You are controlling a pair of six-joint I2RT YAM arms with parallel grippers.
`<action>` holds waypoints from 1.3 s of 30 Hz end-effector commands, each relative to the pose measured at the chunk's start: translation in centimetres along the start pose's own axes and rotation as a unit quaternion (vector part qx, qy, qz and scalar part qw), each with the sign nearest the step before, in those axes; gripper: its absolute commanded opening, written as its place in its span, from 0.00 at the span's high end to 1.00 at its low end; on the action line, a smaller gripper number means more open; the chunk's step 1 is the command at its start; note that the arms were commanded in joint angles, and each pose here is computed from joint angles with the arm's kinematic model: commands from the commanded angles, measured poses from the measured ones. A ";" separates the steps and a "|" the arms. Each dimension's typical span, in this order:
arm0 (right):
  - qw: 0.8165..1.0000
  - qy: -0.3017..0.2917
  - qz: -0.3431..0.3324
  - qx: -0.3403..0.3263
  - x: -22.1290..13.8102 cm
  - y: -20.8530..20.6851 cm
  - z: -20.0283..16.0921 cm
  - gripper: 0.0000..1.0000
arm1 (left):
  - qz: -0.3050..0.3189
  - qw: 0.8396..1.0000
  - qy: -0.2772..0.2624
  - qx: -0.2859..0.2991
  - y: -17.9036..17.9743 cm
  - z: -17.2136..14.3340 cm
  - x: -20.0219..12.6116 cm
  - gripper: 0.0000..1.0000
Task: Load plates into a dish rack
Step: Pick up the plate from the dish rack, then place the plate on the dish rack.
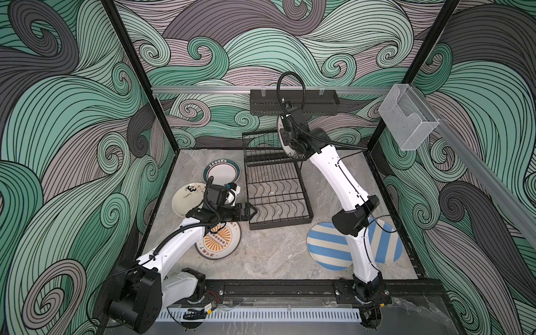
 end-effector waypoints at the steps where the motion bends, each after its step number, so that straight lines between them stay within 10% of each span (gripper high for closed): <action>1: 0.999 -0.031 0.015 0.004 -3.1 -0.8 1.5 1.00 | -0.008 1.000 -0.002 0.009 -0.6 0.5 -0.4 0.01; 39: 0.989 -0.027 -0.146 -0.013 -8.2 -2.8 2.3 1.00 | -0.055 0.998 0.013 0.022 -0.8 -0.8 0.7 0.02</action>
Point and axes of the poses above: each gripper's point midway between its finger pads, its own x axis out along the fingers, its own y axis along the line the jaws close on, z = x × y, the point moved 5 cm from there along -x, back along the fingers, and after that the axes turned 11 degrees about -x, right-handed, at the moved point
